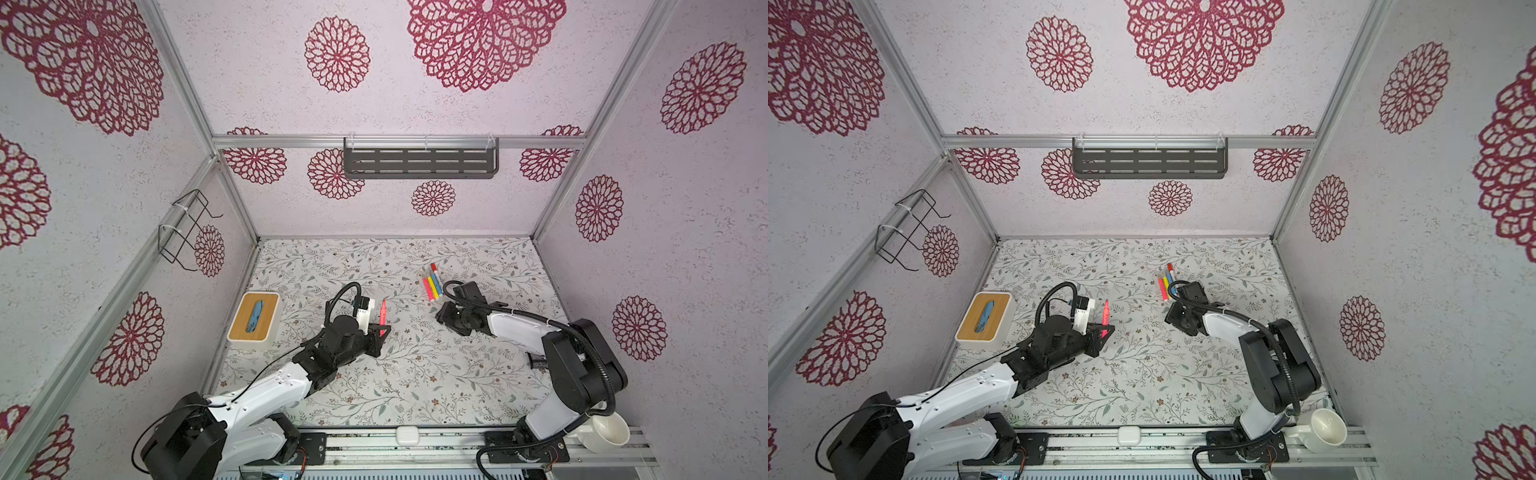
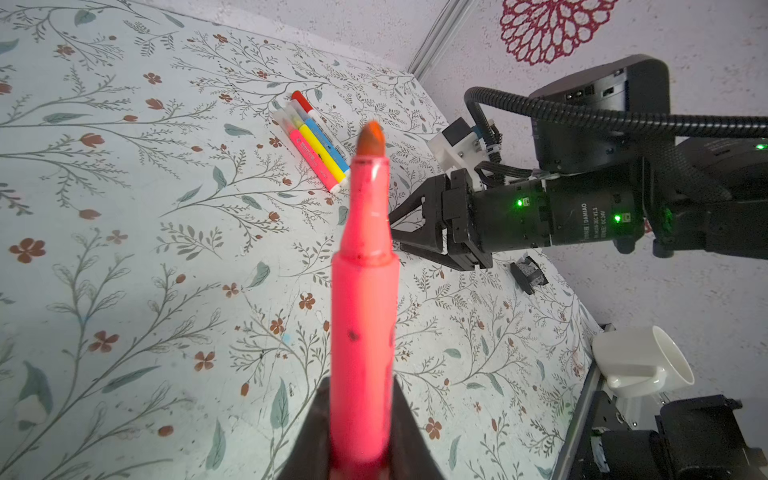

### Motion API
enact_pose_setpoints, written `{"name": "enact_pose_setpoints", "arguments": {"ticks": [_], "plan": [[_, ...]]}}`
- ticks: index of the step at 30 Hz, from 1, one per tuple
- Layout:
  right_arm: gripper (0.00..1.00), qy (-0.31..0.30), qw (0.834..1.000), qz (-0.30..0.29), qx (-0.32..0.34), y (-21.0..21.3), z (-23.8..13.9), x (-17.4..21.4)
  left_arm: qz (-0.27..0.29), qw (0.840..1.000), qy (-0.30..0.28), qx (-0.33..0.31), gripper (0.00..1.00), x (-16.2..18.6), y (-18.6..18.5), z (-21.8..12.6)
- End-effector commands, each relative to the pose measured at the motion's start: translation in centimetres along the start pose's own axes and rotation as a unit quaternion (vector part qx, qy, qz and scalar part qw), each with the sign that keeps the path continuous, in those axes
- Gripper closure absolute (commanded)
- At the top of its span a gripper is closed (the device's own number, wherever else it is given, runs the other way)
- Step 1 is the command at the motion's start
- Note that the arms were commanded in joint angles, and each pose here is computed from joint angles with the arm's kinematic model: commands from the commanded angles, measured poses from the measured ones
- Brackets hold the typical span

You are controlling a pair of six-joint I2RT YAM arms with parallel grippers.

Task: Insert the pens into the pen caps
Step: 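Move the right gripper over to the clear cap beside the markers, then grasp the small clear cap with the right gripper and lift it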

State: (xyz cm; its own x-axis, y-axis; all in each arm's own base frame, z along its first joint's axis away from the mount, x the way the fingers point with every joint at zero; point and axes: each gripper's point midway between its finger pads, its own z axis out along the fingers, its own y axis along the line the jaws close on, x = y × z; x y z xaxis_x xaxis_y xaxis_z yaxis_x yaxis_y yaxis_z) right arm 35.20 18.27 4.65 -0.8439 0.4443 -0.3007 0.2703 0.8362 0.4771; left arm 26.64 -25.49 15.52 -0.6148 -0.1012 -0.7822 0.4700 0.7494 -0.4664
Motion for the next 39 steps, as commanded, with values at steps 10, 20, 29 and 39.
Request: {"name": "enact_pose_setpoints", "arguments": {"ticks": [10, 20, 29, 39], "plan": [[0.47, -0.008, 0.999, 0.031, -0.028, 0.8, 1.7, -1.9, 0.007, 1.000, -0.017, -0.005, 1.00, -0.5, 0.2, -1.0], [0.47, -0.001, 1.000, 0.025, -0.004, 0.5, 3.3, -2.7, 0.006, 1.000, -0.020, -0.010, 1.00, -0.5, 0.4, -1.2], [0.52, 0.014, 0.997, -0.023, 0.067, -0.8, 3.8, -2.7, 0.006, 1.000, -0.024, -0.014, 1.00, -0.6, 0.6, -1.5], [0.66, 0.054, 0.978, -0.102, 0.173, -3.1, 4.2, -1.2, 0.005, 0.999, -0.028, -0.015, 1.00, -0.7, 0.7, -1.8]]}}
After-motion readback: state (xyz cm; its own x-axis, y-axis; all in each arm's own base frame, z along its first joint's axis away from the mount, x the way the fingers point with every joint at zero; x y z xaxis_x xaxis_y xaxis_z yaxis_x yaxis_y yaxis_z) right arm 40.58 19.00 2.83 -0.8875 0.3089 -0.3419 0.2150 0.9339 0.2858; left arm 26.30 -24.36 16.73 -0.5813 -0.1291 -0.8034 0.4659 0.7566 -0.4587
